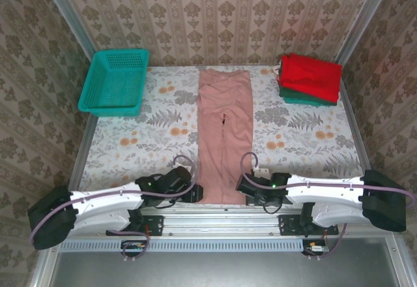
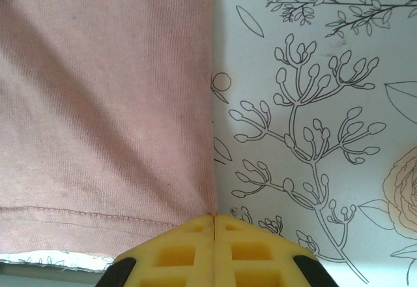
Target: Fold and stack the t-shirts
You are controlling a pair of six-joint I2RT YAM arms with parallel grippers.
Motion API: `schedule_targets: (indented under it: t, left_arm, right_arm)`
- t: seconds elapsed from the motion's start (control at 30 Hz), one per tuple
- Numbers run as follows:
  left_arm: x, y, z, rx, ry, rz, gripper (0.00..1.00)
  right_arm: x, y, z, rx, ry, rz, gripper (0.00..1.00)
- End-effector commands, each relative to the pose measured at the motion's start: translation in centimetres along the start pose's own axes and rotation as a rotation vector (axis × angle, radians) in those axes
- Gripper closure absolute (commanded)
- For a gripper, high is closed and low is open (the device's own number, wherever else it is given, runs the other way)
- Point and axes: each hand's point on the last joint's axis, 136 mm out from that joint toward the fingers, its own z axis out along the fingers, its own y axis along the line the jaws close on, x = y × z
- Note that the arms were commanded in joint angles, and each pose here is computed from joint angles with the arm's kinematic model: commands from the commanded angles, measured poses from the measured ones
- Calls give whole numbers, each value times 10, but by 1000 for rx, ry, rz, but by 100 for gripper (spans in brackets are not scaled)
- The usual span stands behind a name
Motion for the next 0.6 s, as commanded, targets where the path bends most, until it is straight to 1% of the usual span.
schedule_targets:
  t: [0.0,0.03,0.07,0.23,0.27,0.3,0.33,0.37,0.4,0.43,0.5,0.57]
  left_arm:
    - [19,-6,11,28,85,49,67]
    - [19,-4,10,25,82,48,74]
    - [19,-4,8,31,75,46,80]
    - [20,1,2,54,45,36,95]
    - [19,2,0,54,38,29,95]
    - [17,1,-2,61,27,26,90]
    - [14,-3,-5,75,12,27,73]
    - [8,-7,-8,91,-10,27,66]
    - [5,-13,-11,110,-23,31,62]
    - [1,-20,-14,125,-34,39,56]
    - [-4,-28,-18,126,-47,58,47]
    - [-2,-25,-15,80,-19,66,45]
  right_arm:
    - [1,-15,1,58,4,-14,100]
    - [1,-18,0,63,3,-13,100]
    - [2,-20,0,64,3,-9,100]
    - [1,-23,-1,56,1,-4,100]
    - [0,-22,-2,51,1,-4,100]
    - [0,-21,-2,45,0,-4,100]
    - [-1,-19,-2,37,1,-7,100]
    - [-1,-16,-1,28,3,-10,100]
    - [-1,-14,-1,22,5,-12,100]
    - [-1,-12,0,21,7,-16,100]
    - [-1,-11,2,29,12,-20,100]
    - [-1,-9,3,32,16,-26,100]
